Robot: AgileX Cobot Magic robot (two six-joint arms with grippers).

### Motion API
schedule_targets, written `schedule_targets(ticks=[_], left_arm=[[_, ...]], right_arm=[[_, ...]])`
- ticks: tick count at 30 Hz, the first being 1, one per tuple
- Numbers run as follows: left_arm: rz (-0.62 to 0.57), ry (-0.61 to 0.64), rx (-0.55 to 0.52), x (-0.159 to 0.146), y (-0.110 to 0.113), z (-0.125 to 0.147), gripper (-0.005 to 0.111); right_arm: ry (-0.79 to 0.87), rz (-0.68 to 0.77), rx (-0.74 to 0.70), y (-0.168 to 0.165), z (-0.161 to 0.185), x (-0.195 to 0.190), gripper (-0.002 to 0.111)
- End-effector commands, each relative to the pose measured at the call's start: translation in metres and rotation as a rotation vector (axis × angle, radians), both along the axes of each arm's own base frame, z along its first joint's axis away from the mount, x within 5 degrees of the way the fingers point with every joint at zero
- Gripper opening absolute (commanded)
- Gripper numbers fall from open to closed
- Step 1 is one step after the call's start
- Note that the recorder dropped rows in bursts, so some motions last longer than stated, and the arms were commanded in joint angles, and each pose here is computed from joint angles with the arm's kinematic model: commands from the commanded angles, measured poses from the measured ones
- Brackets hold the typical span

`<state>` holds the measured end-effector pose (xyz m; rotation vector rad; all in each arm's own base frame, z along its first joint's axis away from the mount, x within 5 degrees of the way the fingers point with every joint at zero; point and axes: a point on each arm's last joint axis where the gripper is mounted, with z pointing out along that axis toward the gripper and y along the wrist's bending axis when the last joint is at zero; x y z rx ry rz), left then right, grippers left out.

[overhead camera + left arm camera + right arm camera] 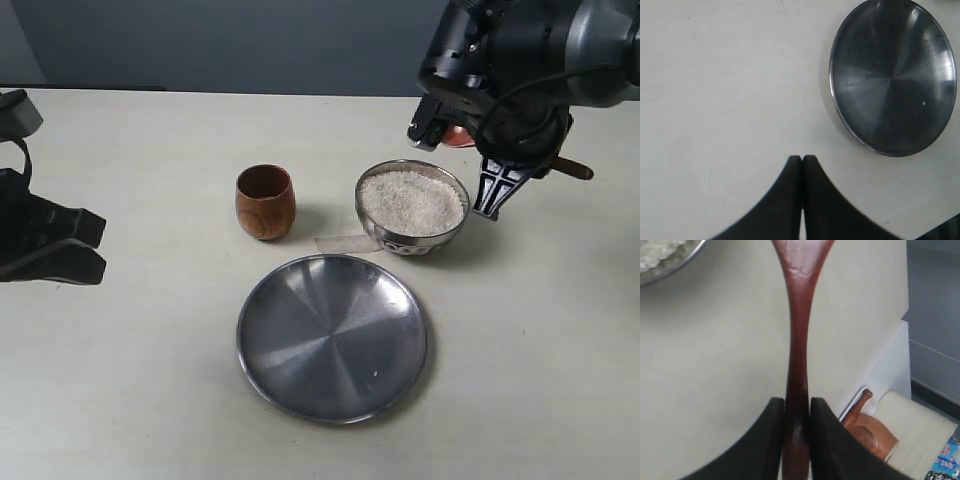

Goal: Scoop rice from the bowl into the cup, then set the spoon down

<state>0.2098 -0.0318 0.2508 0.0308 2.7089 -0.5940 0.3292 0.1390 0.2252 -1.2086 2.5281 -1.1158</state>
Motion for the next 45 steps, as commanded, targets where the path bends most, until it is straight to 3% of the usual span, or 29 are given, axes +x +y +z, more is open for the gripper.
schedule_targets(ticks=[1,8,17,29,45], left_arm=[[-0.001,-0.003,0.004,0.000,0.000,-0.002,0.000],[-0.004,-0.003,0.010,0.000,0.000,-0.002,0.000],[-0.004,-0.005,0.012,0.000,0.000,-0.002,0.000],[-0.005,-0.005,0.014,0.000,0.000,-0.002,0.000],[-0.007,0.000,0.013,-0.001,0.000,-0.002,0.000]], right_arm=[[-0.033,0.027,-0.039,0.007,-0.001,0.002,-0.001],[-0.002,0.089,-0.088,0.030,-0.025,-0.001,-0.001],[0.021,0.097,-0.091,0.033,-0.030,-0.002,-0.001],[0.185,0.079,0.031,0.036,-0.034,-0.014,-0.001],[0.001,0.100,-0.077,0.023,-0.011,-0.001,-0.001]])
